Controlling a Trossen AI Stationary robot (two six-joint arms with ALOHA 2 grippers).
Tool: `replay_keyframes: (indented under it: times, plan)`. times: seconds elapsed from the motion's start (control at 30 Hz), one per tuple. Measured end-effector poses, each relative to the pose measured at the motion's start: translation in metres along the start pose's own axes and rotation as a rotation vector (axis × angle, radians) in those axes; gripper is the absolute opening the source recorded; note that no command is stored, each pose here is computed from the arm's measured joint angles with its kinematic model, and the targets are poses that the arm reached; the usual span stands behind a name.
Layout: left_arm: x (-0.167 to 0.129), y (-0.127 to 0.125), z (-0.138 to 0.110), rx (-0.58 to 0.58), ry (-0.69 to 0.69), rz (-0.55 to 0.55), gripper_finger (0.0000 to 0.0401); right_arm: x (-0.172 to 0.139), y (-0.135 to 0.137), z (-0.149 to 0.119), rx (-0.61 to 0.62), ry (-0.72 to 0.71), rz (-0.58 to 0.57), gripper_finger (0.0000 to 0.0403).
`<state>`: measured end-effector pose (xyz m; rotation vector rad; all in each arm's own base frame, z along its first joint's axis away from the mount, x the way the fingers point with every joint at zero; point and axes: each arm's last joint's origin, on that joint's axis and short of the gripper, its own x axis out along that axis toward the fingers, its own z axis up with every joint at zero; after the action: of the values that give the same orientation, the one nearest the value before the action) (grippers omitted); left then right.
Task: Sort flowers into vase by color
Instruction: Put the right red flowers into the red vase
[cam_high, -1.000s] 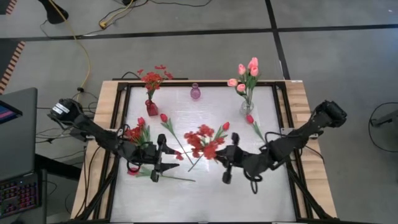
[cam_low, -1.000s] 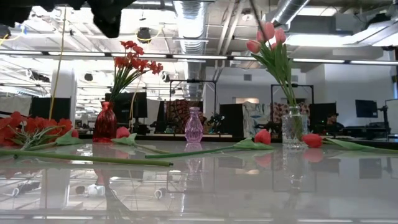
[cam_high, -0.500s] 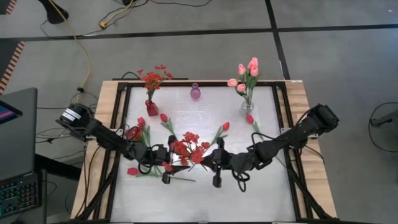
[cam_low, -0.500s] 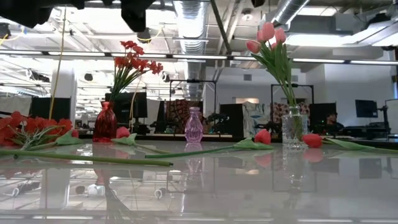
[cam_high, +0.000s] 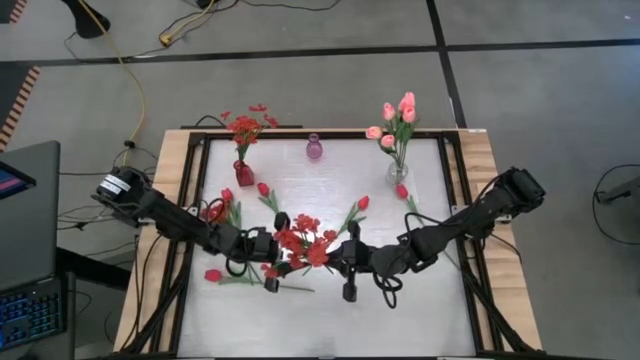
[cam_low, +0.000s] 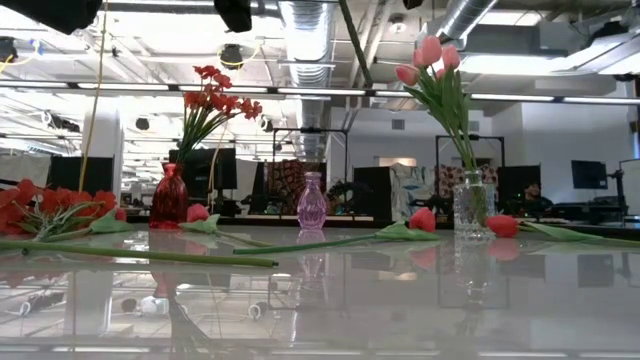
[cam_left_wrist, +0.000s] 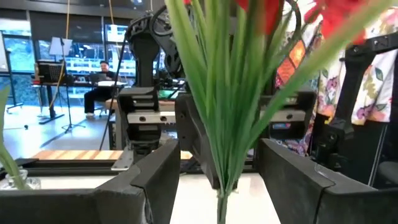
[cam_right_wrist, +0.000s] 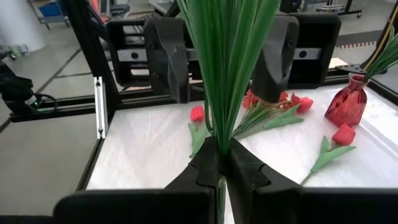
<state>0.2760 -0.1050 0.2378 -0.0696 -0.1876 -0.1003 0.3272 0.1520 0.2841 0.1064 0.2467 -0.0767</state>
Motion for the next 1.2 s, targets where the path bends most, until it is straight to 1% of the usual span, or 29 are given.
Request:
replay_keyframes:
  times: [0.17, 0.33, 0.53, 0.83, 0.9, 1.0, 1.2]
  plan:
    - [0.004, 0.006, 0.004, -0.009, -0.014, 0.011, 0.0203, 0.001, -0.002, 0.001, -0.017, -0.002, -0.006, 0.004]
    - [0.008, 0.012, 0.007, -0.043, -0.023, -0.03, 0.0203, 0.005, -0.009, 0.002, -0.011, -0.004, -0.028, 0.004]
    - [0.01, 0.018, 0.004, -0.075, 0.009, -0.004, 0.0203, 0.008, -0.015, 0.004, -0.03, -0.006, -0.045, 0.004]
    - [0.011, 0.021, 0.002, -0.09, 0.009, 0.013, 0.0202, 0.011, -0.021, 0.005, -0.026, -0.004, -0.041, 0.004]
    - [0.011, 0.021, 0.002, -0.091, 0.009, 0.013, 0.0194, 0.011, -0.022, 0.005, -0.025, -0.003, -0.045, 0.004]
    - [0.011, 0.021, 0.002, -0.091, 0.01, 0.009, 0.0172, 0.012, -0.023, 0.006, -0.025, -0.003, -0.046, 0.004]
    - [0.011, 0.021, 0.003, -0.072, -0.002, 0.009, 0.0105, 0.012, -0.024, 0.006, -0.024, -0.004, -0.049, 0.0042]
